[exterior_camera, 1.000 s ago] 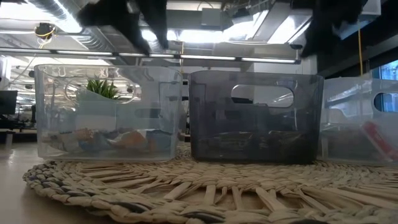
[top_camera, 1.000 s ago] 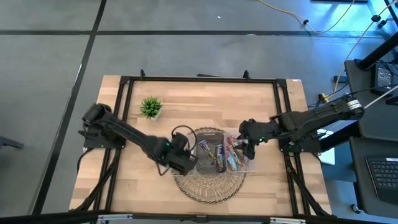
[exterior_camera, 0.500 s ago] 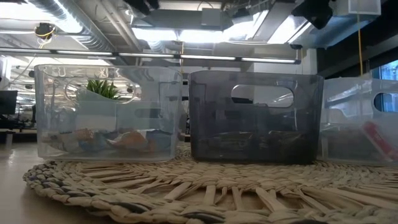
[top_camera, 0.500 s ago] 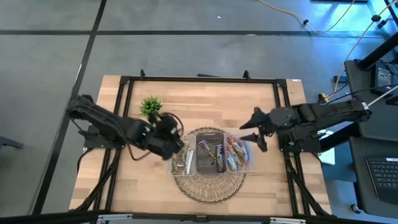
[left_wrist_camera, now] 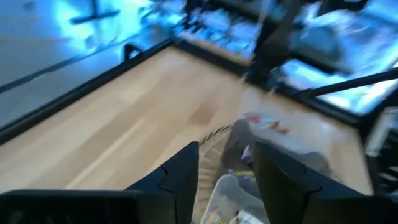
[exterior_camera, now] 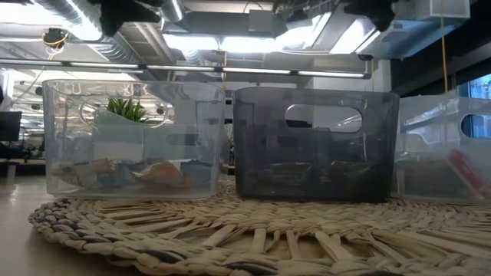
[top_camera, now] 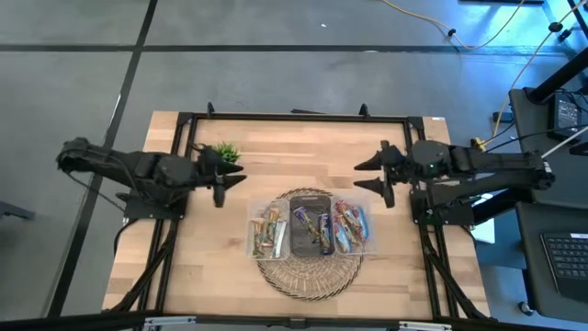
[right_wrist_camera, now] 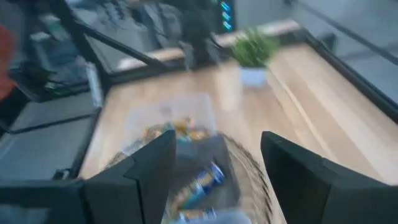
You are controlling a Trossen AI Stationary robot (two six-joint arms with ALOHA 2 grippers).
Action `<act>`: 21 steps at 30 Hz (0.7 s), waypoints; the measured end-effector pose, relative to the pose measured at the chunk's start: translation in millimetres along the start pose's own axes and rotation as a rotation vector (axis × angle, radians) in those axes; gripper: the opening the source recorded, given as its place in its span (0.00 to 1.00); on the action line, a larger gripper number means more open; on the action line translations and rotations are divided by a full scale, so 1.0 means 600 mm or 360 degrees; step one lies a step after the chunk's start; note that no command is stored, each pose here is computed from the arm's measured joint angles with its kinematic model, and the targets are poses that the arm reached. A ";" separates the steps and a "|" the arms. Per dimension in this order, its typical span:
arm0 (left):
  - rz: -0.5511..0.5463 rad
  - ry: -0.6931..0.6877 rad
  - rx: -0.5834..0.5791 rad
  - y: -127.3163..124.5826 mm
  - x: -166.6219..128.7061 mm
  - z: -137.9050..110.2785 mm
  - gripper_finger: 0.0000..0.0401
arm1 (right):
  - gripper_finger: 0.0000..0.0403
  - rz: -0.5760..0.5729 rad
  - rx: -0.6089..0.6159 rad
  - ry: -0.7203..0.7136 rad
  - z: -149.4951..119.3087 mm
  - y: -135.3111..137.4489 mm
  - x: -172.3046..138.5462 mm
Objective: Pick and place Granola Bars by type
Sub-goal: Return to Home Position
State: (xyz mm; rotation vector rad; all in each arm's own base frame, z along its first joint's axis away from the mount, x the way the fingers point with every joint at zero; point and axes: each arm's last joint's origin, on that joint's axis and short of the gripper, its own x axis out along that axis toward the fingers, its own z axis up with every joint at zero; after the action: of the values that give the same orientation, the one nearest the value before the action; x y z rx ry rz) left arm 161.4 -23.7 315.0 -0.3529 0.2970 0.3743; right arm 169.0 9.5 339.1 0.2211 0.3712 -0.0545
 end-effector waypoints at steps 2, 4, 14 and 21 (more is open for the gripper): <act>-0.0116 -0.0076 0.0006 0.025 -0.006 -0.013 0.35 | 0.59 0.0071 -0.0019 -0.0072 -0.007 -0.006 0.015; -0.0210 -0.0134 -0.0003 0.048 -0.013 -0.027 0.35 | 0.59 0.0152 -0.0044 -0.0147 -0.018 -0.013 0.030; -0.0430 -0.0259 -0.0020 0.119 -0.043 -0.083 0.35 | 0.59 0.0114 0.0072 -0.0399 -0.077 -0.057 0.021; -0.0409 -0.0345 -0.0042 0.146 -0.049 -0.122 0.36 | 0.59 0.0064 0.0121 -0.0555 -0.125 -0.068 -0.003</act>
State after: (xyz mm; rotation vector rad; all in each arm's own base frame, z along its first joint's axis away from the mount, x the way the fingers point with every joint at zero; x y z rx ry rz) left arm 84.1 15.4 235.1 -0.3680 0.0330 0.1615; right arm 137.0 -13.5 263.4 0.2889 0.0171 -0.0662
